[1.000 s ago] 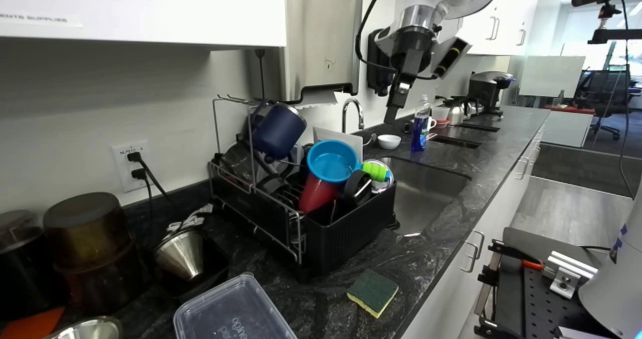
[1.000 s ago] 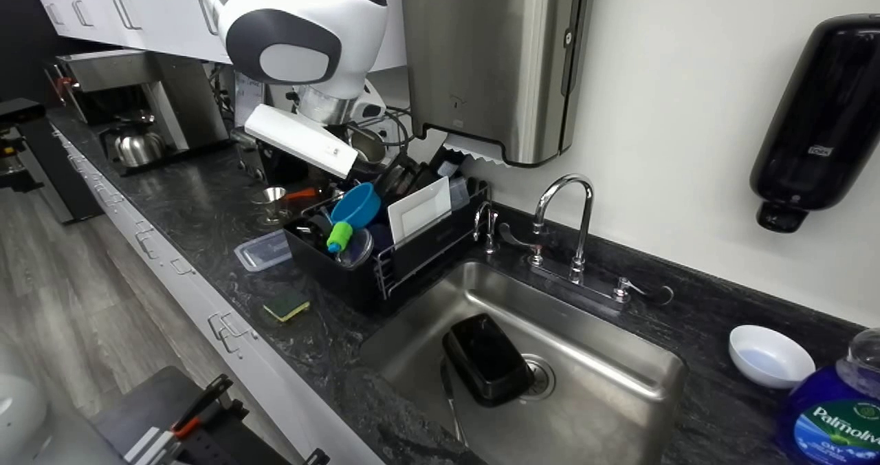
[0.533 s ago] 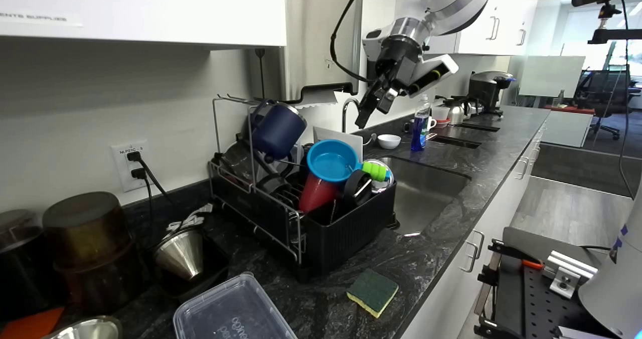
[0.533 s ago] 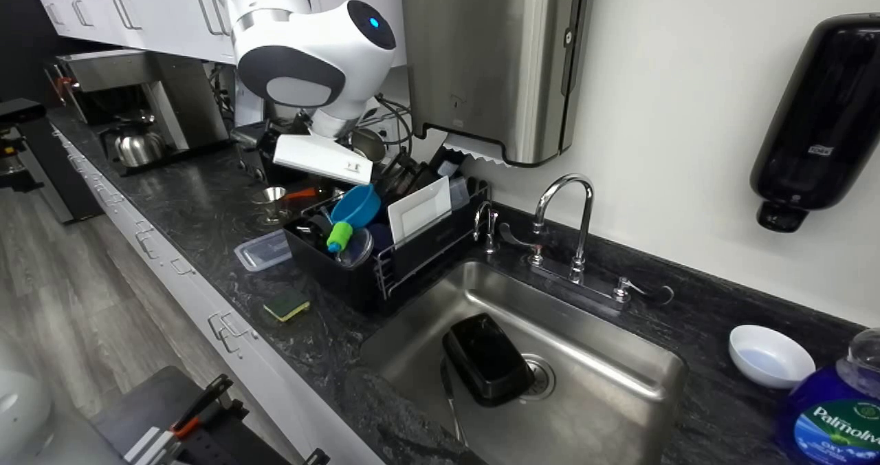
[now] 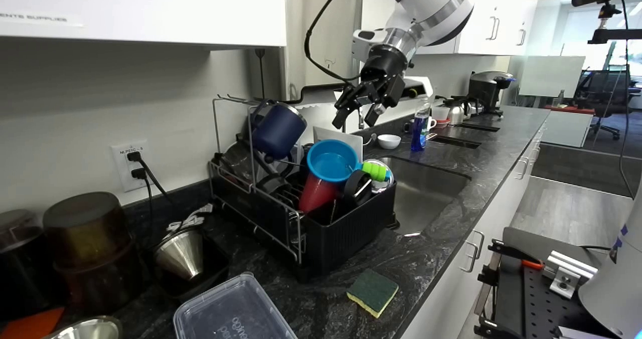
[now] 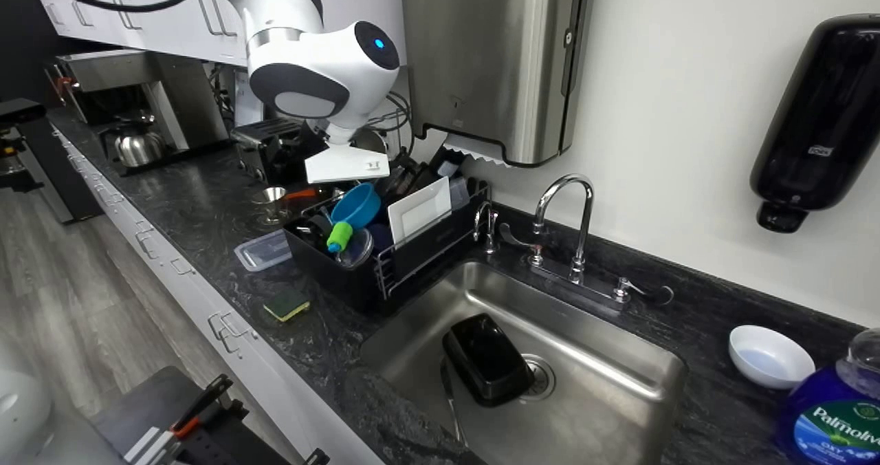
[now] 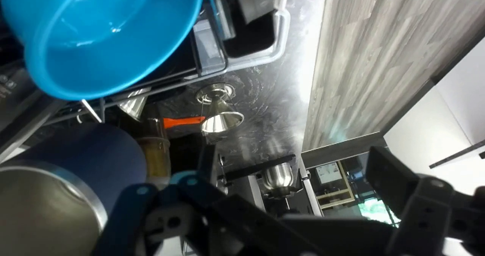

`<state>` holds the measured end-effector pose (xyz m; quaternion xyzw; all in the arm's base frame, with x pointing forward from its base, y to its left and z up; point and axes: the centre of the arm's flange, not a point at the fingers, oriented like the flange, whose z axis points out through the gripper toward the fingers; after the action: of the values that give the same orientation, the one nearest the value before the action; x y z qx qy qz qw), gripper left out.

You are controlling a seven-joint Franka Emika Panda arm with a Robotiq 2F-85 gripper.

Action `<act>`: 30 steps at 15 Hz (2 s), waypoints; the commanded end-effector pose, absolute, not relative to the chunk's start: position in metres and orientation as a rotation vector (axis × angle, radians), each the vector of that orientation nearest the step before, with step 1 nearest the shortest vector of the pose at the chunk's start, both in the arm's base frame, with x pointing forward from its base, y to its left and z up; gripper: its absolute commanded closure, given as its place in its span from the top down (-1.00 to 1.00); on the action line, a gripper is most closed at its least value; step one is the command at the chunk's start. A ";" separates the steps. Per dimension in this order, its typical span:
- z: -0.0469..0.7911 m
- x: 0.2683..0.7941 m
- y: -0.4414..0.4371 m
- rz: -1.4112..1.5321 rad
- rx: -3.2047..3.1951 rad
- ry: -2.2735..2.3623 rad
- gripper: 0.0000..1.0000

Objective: Put the blue cup in the sink

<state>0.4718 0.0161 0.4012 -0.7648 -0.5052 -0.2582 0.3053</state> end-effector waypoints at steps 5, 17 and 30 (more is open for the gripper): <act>0.382 0.524 0.018 -0.887 -1.967 -1.457 1.00; 0.420 0.554 -0.015 -0.996 -1.966 -1.484 1.00; 0.384 0.558 -0.006 -0.927 -1.966 -1.469 1.00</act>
<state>0.5547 -0.0050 0.3899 -0.7334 -0.5336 -0.3367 0.2531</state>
